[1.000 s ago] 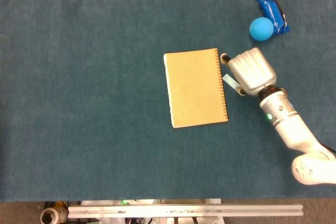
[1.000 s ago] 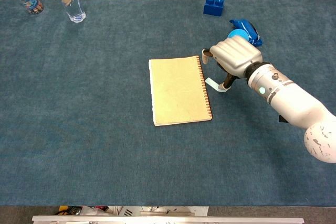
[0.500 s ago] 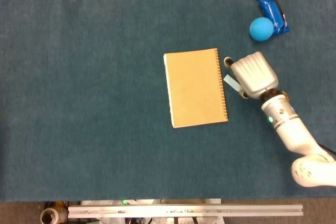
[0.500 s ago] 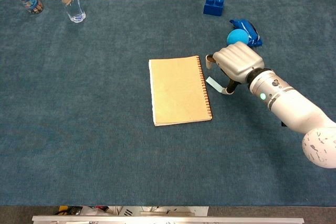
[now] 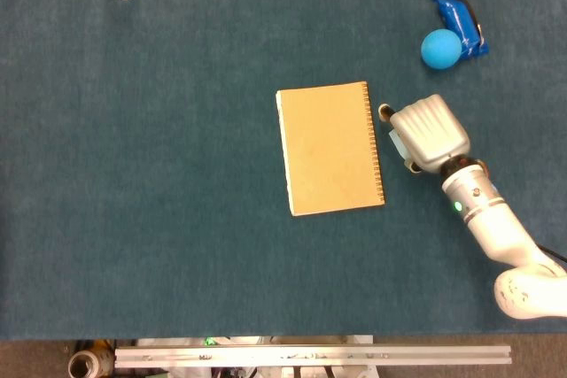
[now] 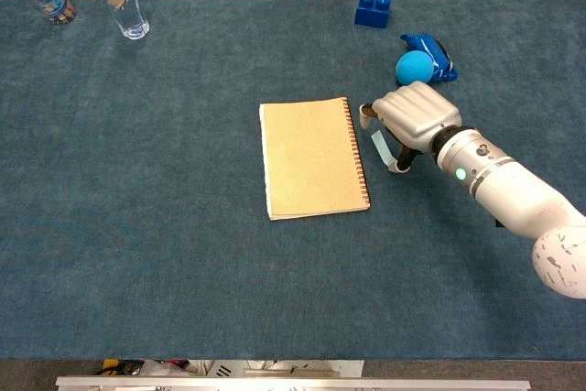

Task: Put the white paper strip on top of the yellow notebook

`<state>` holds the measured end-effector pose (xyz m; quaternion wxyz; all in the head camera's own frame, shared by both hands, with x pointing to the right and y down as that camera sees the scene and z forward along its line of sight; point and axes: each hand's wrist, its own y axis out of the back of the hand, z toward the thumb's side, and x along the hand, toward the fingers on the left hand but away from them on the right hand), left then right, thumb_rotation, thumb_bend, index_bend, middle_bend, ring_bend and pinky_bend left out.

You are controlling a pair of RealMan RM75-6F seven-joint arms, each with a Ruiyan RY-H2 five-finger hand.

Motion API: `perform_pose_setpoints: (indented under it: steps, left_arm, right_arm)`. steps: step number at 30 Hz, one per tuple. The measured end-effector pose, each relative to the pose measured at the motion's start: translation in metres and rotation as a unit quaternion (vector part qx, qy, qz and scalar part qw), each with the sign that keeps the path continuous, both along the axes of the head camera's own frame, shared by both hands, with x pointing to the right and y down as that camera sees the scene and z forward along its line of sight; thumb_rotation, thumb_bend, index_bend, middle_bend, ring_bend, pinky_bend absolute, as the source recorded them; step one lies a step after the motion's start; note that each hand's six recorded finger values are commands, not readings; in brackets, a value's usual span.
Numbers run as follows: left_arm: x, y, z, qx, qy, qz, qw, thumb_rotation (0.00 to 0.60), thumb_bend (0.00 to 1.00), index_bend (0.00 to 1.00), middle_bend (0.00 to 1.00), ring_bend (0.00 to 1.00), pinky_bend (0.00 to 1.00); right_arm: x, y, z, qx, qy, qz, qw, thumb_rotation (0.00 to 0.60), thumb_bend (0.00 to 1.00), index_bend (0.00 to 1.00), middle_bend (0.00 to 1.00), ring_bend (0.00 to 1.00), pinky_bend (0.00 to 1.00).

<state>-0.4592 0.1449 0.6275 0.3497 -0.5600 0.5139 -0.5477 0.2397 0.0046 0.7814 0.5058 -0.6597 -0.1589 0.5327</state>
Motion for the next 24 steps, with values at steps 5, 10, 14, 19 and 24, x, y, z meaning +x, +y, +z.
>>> perform_pose_setpoints:
  steps: [5,10,14,19,24]
  left_arm:
    - [0.0,0.0001,-0.0005,0.001,0.0,0.0,1.0,0.6,0.26,0.21,0.32,0.28,0.23]
    - [0.0003,0.0,-0.0011,0.002,0.0,0.0,1.0,0.6,0.26,0.21,0.32,0.28,0.23]
    - [0.0002,0.0,-0.0016,0.003,0.0,0.0,1.0,0.6,0.26,0.21,0.32,0.28,0.23]
    - [-0.0005,-0.0001,-0.0025,0.004,-0.001,0.0,1.0,0.6,0.26,0.21,0.32,0.28,0.23]
    - [-0.0005,-0.0003,-0.0028,0.004,-0.001,-0.001,1.0,0.6,0.26,0.21,0.32,0.28,0.23]
  right_arm:
    - [0.0,0.0007,-0.002,-0.006,-0.007,0.003,1.0,0.6,0.03,0.36,0.92,1.0,1.0]
    - [0.0005,0.0002,-0.0027,-0.007,-0.008,0.006,0.9999,0.6,0.08,0.45,0.92,1.0,1.0]
    - [0.0007,0.0006,-0.0021,-0.012,-0.007,0.007,0.9999,0.6,0.12,0.49,0.92,1.0,1.0]
    - [0.0014,0.0004,-0.0024,-0.015,-0.006,0.009,0.9998,0.6,0.18,0.52,0.92,1.0,1.0]
    - [0.0033,-0.0009,-0.0026,-0.018,-0.005,0.012,0.9997,0.6,0.24,0.53,0.93,1.0,1.0]
